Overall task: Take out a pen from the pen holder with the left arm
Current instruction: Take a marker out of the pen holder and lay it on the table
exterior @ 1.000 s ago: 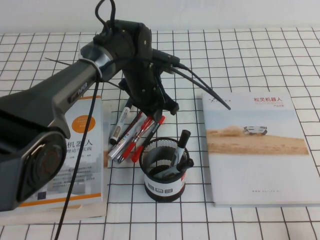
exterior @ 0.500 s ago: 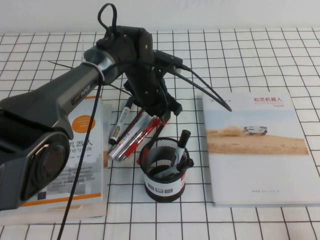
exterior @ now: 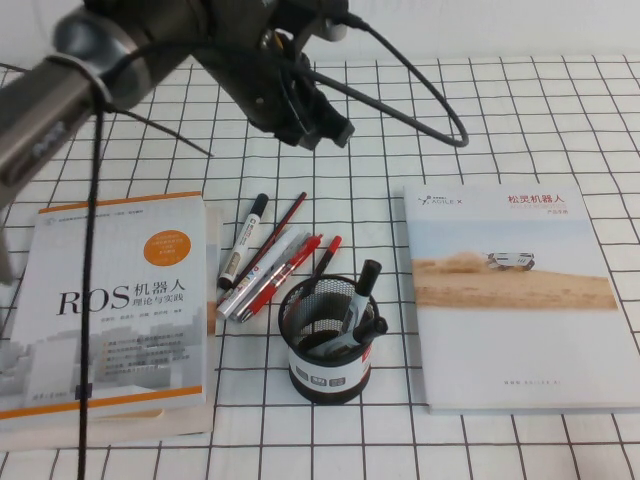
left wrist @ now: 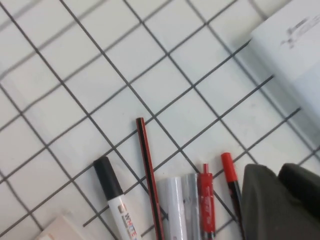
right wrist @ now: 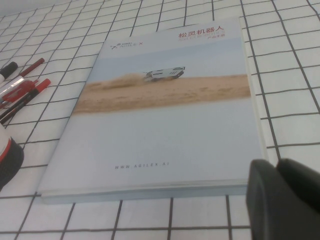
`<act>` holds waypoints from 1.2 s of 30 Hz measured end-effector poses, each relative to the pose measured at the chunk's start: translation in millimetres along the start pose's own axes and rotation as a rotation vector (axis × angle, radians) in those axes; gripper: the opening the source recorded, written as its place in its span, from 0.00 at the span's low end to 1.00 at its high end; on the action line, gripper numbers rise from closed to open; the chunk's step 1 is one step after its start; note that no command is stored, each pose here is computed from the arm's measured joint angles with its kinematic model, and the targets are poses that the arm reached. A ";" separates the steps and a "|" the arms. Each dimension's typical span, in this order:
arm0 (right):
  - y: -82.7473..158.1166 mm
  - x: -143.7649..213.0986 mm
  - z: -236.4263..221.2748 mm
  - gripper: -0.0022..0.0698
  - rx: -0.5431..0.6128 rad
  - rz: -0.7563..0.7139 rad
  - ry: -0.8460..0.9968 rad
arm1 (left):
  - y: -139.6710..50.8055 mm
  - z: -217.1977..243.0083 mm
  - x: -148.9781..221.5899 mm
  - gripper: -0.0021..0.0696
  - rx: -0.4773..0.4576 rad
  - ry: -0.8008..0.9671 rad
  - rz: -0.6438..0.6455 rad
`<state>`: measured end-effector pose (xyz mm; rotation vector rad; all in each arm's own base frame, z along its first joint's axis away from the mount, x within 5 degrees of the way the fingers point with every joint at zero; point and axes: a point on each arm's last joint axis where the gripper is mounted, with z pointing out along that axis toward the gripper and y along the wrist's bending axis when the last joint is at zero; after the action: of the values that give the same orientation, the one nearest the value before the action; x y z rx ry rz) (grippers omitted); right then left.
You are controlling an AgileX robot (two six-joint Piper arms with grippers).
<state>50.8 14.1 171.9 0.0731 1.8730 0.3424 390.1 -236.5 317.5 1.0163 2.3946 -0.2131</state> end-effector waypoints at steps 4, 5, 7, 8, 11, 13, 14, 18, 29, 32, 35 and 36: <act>0.0 0.0 0.0 0.01 0.000 0.000 0.000 | -7.0 -33.3 15.0 0.04 -0.020 -0.093 -0.037; 0.0 0.0 0.0 0.01 0.000 0.000 0.000 | -9.2 -40.7 21.4 0.04 -0.027 -0.124 -0.044; 0.0 0.0 0.0 0.01 0.000 0.000 0.000 | -14.1 -56.9 35.5 0.04 -0.041 -0.187 -0.058; 0.0 0.0 0.0 0.01 0.000 0.000 0.000 | -17.1 -63.1 45.1 0.03 -0.046 -0.213 -0.066; 0.0 0.0 0.0 0.01 0.000 0.000 0.000 | -25.6 -81.2 75.3 0.03 -0.064 -0.279 -0.099; 0.0 0.0 0.0 0.01 0.000 0.000 0.000 | -31.5 -90.7 98.1 0.03 -0.076 -0.320 -0.117; 0.0 0.0 0.0 0.01 0.000 0.000 0.000 | -34.8 -97.3 109.8 0.03 -0.082 -0.346 -0.129; 0.0 0.0 0.0 0.01 0.000 0.000 0.000 | -46.6 -114.8 155.4 0.03 -0.095 -0.442 -0.204; 0.0 0.0 0.0 0.01 0.000 0.000 0.000 | -67.7 -110.9 245.8 0.03 -0.106 -0.469 -0.246; 0.0 0.0 0.0 0.01 0.000 0.000 0.000 | -67.6 -107.8 250.1 0.03 -0.121 -0.445 -0.217; 0.0 0.0 0.0 0.01 0.000 0.000 0.000 | -67.1 -106.1 252.6 0.03 -0.141 -0.469 -0.191; 0.0 0.0 0.0 0.01 0.000 0.000 0.000 | -67.2 -106.6 253.6 0.03 -0.147 -0.490 -0.184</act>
<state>50.8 14.1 171.9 0.0731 1.8730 0.3424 152.3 -89.8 271.2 0.5911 2.0163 -0.3070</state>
